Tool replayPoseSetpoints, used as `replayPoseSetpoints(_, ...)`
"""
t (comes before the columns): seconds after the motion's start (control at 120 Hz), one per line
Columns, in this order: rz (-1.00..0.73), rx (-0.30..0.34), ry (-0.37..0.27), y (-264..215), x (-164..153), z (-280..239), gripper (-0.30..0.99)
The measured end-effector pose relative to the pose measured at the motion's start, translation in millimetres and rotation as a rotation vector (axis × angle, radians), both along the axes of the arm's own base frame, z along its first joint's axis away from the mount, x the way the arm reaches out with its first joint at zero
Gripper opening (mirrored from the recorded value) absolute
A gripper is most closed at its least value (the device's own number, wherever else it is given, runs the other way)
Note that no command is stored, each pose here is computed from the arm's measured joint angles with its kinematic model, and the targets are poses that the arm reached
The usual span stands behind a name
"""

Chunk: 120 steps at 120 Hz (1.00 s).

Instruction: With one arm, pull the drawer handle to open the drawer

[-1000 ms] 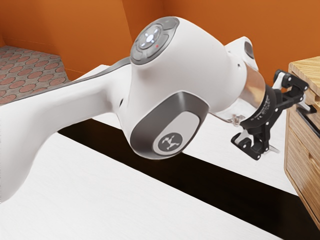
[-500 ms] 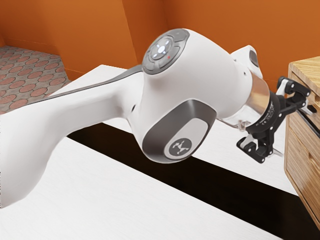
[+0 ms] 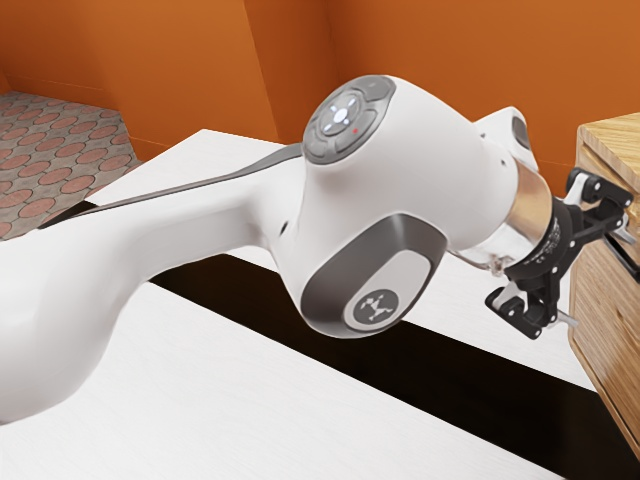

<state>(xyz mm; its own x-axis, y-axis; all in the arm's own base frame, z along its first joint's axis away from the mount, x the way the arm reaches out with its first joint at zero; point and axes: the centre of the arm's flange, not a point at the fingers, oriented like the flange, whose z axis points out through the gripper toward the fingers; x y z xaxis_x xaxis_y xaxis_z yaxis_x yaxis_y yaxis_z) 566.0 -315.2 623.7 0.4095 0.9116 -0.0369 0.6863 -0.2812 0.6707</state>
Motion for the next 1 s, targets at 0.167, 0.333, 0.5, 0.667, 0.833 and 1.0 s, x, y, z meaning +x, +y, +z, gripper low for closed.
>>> replayPoseSetpoints(0.167, 0.004, 0.007, 0.014, 2.3, -2.3, -4.3, 0.69)
replayPoseSetpoints(0.333, 0.007, 0.013, 0.018, 5.3, -7.5, -4.1, 0.69)
replayPoseSetpoints(0.5, 0.009, 0.009, 0.028, 8.1, -21.3, -1.9, 0.69)
replayPoseSetpoints(0.667, 0.021, 0.003, 0.037, 15.7, -31.6, -0.9, 0.69)
replayPoseSetpoints(0.833, 0.037, 0.0, 0.041, 27.2, -44.0, 1.4, 0.69)
replayPoseSetpoints(1.0, 0.064, -0.007, 0.035, 44.4, -55.2, 7.3, 0.69)
